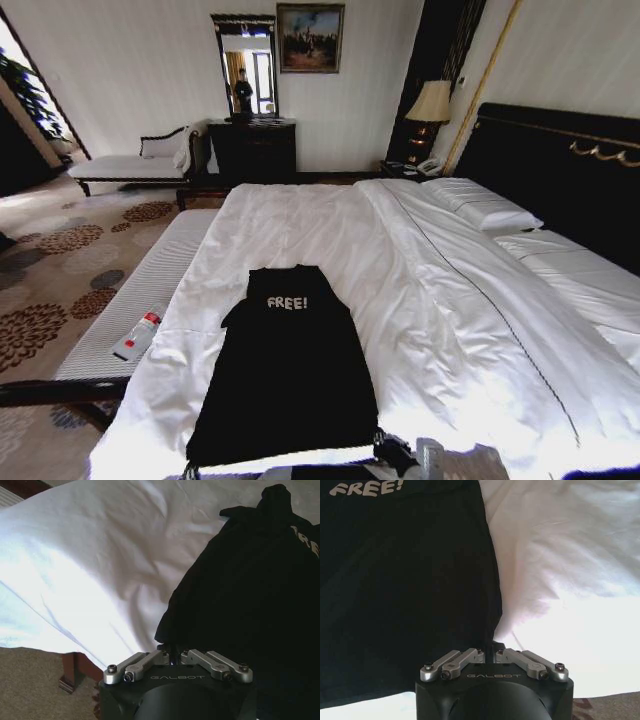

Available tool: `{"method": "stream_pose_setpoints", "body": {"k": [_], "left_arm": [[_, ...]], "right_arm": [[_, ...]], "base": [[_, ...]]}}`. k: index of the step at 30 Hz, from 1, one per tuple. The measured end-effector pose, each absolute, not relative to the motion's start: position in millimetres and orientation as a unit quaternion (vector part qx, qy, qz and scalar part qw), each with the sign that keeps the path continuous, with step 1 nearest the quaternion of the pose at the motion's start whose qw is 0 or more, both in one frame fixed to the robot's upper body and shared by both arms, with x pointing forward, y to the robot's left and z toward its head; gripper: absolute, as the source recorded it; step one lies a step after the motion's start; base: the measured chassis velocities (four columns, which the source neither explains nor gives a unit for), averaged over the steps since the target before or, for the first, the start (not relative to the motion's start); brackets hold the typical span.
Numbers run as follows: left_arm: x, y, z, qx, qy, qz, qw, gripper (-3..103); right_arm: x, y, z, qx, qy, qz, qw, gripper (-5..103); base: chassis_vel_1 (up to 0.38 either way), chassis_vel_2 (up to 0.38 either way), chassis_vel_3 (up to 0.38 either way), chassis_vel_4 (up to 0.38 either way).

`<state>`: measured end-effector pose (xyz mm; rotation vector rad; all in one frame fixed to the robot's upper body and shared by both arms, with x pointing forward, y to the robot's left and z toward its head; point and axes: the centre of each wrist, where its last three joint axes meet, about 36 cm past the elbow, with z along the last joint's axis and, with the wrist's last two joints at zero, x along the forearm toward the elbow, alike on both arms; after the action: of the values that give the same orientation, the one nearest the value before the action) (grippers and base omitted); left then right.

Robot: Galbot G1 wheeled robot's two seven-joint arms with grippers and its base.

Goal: Fold the clothes on the bed.

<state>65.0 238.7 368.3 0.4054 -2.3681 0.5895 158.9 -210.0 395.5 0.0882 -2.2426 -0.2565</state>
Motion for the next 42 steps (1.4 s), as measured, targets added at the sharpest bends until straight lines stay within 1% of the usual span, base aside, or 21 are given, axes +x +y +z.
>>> {"method": "stream_pose_setpoints", "body": {"k": [1, 2, 3, 5, 6, 8, 11, 12, 13, 15, 16, 17, 18, 21, 22, 24, 25, 27, 30, 38, 42], "left_arm": [[65.0, 238.7, 368.3, 0.155, -0.904, 0.225, 0.328, 5], [66.2, 235.6, 369.2, 0.151, -0.905, 0.227, 0.327, 11], [67.6, 233.2, 369.6, 0.148, -0.905, 0.228, 0.326, 11], [69.9, 230.4, 369.0, 0.145, -0.907, 0.227, 0.325, 21], [69.9, 230.4, 369.0, 0.145, -0.907, 0.227, 0.325, 21], [69.6, 232.0, 367.4, 0.145, -0.907, 0.223, 0.326, 32], [70.0, 242.8, 367.2, 0.150, -0.911, 0.208, 0.323, 43], [70.0, 242.8, 367.2, 0.150, -0.911, 0.208, 0.323, 43], [70.6, 245.7, 367.6, 0.152, -0.912, 0.204, 0.321, 49], [73.7, 252.5, 371.0, 0.156, -0.917, 0.196, 0.312, 60], [76.2, 255.2, 373.9, 0.156, -0.919, 0.193, 0.306, 60], [77.9, 256.6, 376.1, 0.157, -0.921, 0.192, 0.302, 66], [77.9, 256.6, 376.1, 0.157, -0.921, 0.192, 0.302, 66], [85.8, 262.0, 382.9, 0.159, -0.928, 0.186, 0.283, 82], [85.8, 262.0, 382.9, 0.159, -0.928, 0.186, 0.283, 82], [89.5, 265.0, 385.6, 0.157, -0.932, 0.181, 0.271, 87], [92.6, 267.6, 387.8, 0.154, -0.936, 0.177, 0.263, 97], [95.2, 269.5, 389.5, 0.152, -0.939, 0.173, 0.256, 97], [103.1, 273.9, 394.6, 0.147, -0.948, 0.158, 0.234, 100], [118.1, 274.3, 399.4, 0.121, -0.969, 0.099, 0.190, 100], [131.6, 274.2, 403.9, 0.104, -0.977, 0.078, 0.166, 100]], "right_arm": [[158.9, -210.0, 395.5, 0.035, -0.898, -0.103, 0.427, 4], [158.8, -208.6, 394.7, 0.036, -0.899, -0.104, 0.423, 9], [158.4, -206.9, 393.9, 0.037, -0.900, -0.105, 0.421, 14], [156.9, -202.3, 392.5, 0.037, -0.901, -0.104, 0.419, 25], [156.9, -202.3, 392.5, 0.037, -0.901, -0.104, 0.419, 25], [156.3, -200.6, 392.1, 0.035, -0.901, -0.103, 0.420, 30], [155.7, -202.7, 393.0, 0.027, -0.902, -0.098, 0.420, 47], [155.7, -202.7, 393.0, 0.027, -0.902, -0.098, 0.420, 47], [155.8, -203.8, 394.1, 0.025, -0.902, -0.097, 0.420, 47], [155.8, -206.3, 397.4, 0.022, -0.903, -0.095, 0.418, 58], [156.0, -207.6, 399.2, 0.020, -0.904, -0.094, 0.416, 64], [156.3, -208.5, 400.1, 0.020, -0.905, -0.094, 0.415, 64], [156.3, -208.5, 400.1, 0.020, -0.905, -0.094, 0.415, 64], [159.2, -212.7, 403.7, 0.014, -0.908, -0.092, 0.409, 80], [159.2, -212.7, 403.7, 0.014, -0.908, -0.092, 0.409, 80], [160.7, -214.8, 404.9, 0.011, -0.910, -0.091, 0.405, 91], [161.4, -216.3, 405.2, 0.006, -0.914, -0.083, 0.397, 96], [161.6, -217.2, 404.7, 0.002, -0.922, -0.069, 0.381, 99], [159.7, -220.6, 398.1, -0.004, -0.949, -0.010, 0.315, 100], [154.2, -218.6, 395.3, 0.007, -0.970, 0.016, 0.244, 100], [154.5, -221.8, 381.6, 0.020, -0.986, 0.024, 0.162, 100]], "base": [[0.000, 0.000, 0.000, 0.000], [0.000, 0.000, 0.000, 0.000], [0.000, 0.000, 0.000, 0.000], [0.000, 0.000, 0.000, 0.000], [0.000, 0.000, 0.000, 0.000], [0.000, 0.000, 0.000, 0.000], [0.000, 0.000, 0.000, 0.000], [0.000, 0.000, 0.000, 0.000], [0.000, 0.000, 0.000, 0.000], [0.000, 0.000, 0.000, 0.000], [0.000, 0.000, 0.000, 0.000], [0.000, 0.000, 0.000, 0.000], [0.000, 0.000, 0.000, 0.000], [0.000, 0.000, 0.000, 0.000], [0.000, 0.000, 0.000, 0.000], [0.000, 0.000, 0.000, 0.000], [0.000, 0.000, 0.000, 0.000], [0.000, 0.000, 0.000, 0.000], [0.000, 0.000, 0.000, 0.000], [0.000, 0.000, 0.000, 0.000], [0.000, 0.000, 0.000, 0.000]]}}
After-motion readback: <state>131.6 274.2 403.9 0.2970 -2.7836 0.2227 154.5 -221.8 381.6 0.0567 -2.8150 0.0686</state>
